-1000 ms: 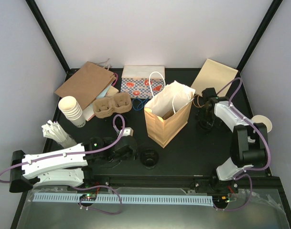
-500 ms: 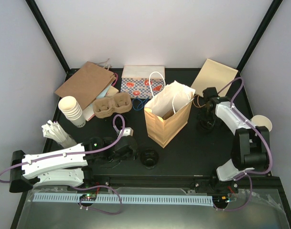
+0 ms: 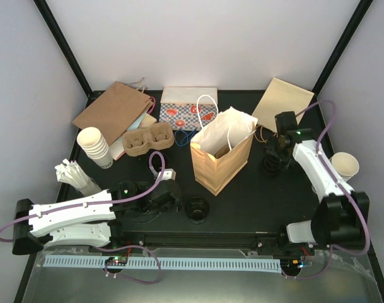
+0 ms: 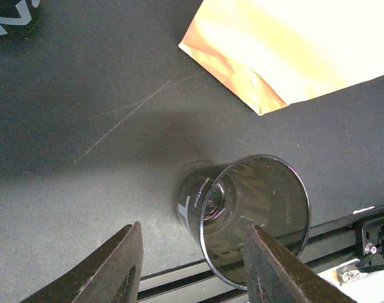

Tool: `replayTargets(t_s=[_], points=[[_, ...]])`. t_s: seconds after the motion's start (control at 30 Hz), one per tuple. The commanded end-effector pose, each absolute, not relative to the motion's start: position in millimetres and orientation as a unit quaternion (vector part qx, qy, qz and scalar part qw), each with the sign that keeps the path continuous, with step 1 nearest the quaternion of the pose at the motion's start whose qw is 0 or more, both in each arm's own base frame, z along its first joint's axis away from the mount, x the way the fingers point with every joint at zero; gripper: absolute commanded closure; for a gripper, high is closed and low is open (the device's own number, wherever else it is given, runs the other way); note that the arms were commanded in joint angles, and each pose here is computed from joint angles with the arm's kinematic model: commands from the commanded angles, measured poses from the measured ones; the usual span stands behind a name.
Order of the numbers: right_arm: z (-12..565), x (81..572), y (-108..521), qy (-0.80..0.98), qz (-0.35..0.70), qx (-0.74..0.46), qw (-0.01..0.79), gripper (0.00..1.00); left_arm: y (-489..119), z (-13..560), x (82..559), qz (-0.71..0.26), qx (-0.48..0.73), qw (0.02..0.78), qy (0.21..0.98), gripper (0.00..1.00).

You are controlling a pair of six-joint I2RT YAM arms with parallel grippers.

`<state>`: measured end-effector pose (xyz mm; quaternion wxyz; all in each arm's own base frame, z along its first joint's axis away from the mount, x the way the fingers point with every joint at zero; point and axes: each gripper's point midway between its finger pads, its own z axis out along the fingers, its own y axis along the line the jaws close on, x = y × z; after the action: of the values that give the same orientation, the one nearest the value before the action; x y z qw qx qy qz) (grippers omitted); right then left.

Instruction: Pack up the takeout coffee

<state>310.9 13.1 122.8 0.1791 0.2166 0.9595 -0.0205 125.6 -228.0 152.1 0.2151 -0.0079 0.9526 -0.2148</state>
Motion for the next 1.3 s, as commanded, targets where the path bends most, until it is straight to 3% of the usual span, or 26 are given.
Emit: replayTargets(t_s=[0.0,0.5,1.07,1.27], points=[[152,293,32,0.962,0.025,0.174,0.210,0.33,-228,157,127,-0.219,-0.005,0.220,0.951,0.54],[167,182,103,0.977,0.070,0.063,0.191,0.30,-228,171,138,-0.239,0.012,0.264,0.934,0.52],[164,119,191,0.958,0.155,-0.115,0.215,0.32,-224,169,134,-0.306,0.033,0.250,0.918,0.51],[165,99,217,0.940,0.172,-0.178,0.234,0.32,-219,170,133,-0.331,0.035,0.259,0.907,0.28]])
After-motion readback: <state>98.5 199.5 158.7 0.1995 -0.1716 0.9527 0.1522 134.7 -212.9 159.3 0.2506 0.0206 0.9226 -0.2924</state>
